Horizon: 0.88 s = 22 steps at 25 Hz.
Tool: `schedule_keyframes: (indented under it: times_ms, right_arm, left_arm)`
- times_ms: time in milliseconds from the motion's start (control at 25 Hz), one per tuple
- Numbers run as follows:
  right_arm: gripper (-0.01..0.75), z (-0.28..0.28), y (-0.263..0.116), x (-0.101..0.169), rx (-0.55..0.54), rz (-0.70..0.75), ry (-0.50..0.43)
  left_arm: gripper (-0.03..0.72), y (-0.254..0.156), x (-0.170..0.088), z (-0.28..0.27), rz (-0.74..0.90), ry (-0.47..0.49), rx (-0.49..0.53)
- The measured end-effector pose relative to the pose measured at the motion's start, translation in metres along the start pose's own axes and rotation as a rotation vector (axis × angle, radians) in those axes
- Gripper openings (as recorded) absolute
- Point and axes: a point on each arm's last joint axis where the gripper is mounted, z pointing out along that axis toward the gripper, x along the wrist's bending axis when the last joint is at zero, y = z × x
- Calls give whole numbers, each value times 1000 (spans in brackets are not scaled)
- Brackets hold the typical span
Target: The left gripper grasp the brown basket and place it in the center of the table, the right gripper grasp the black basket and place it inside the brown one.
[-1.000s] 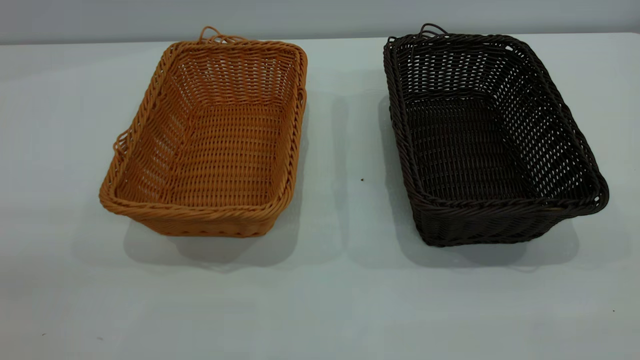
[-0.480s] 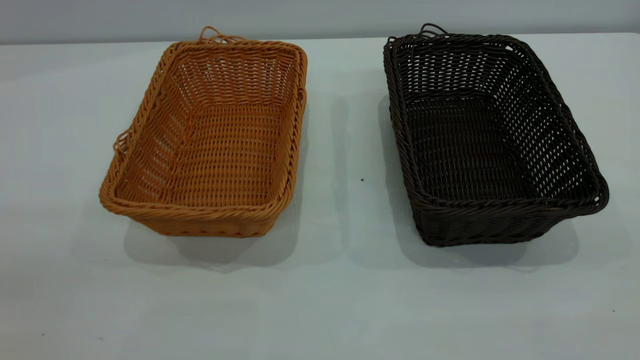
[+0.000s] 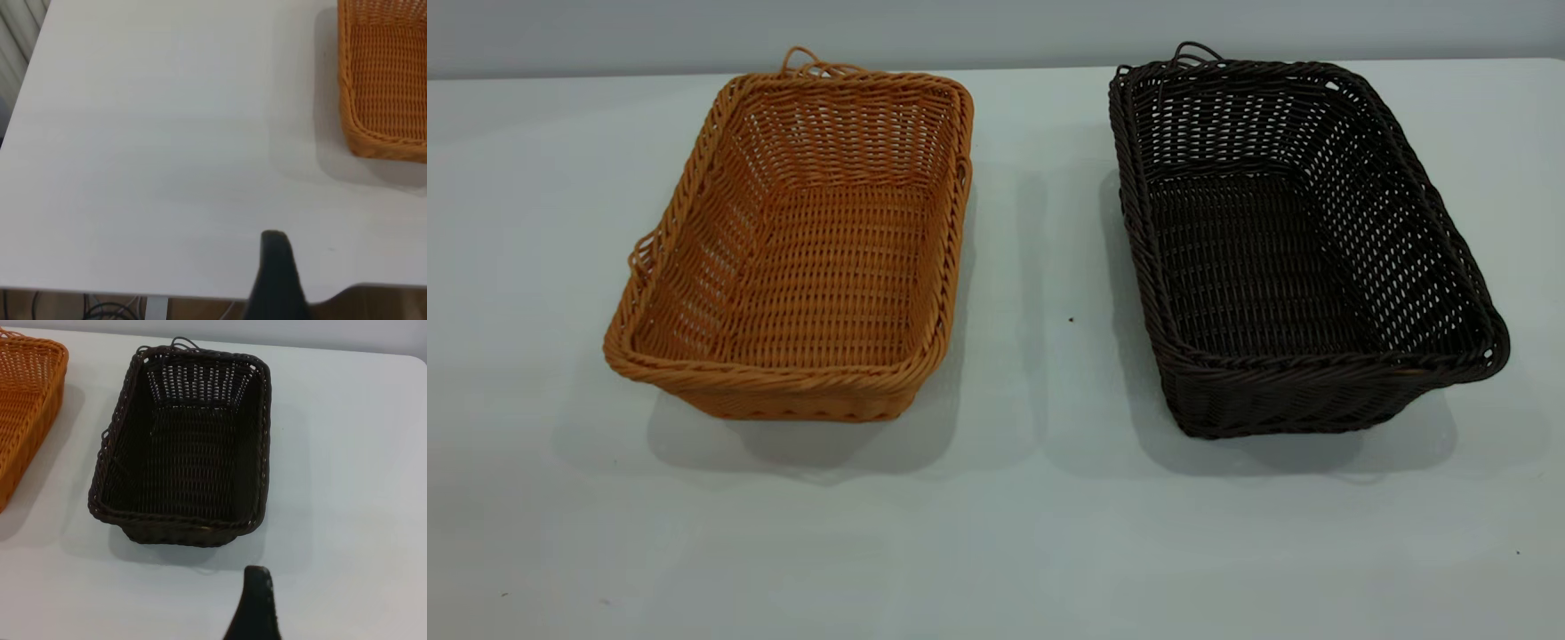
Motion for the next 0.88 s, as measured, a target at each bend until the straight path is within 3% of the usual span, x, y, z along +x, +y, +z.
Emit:
schedule_keyframes:
  times_ms: [160,400,880]
  right_arm:
    - [552,0,0,0,-1,0,0]
    - [552,0,0,-2,-1,-8,-17]
    - [552,0,0,-2,-2,-8,-17]
  left_arm:
    - [492,29,-2,-1,3,-1,-2]
    - [492,83,-6,26,13,-3,92]
    - [497,157,-29,163,109,-152,214]
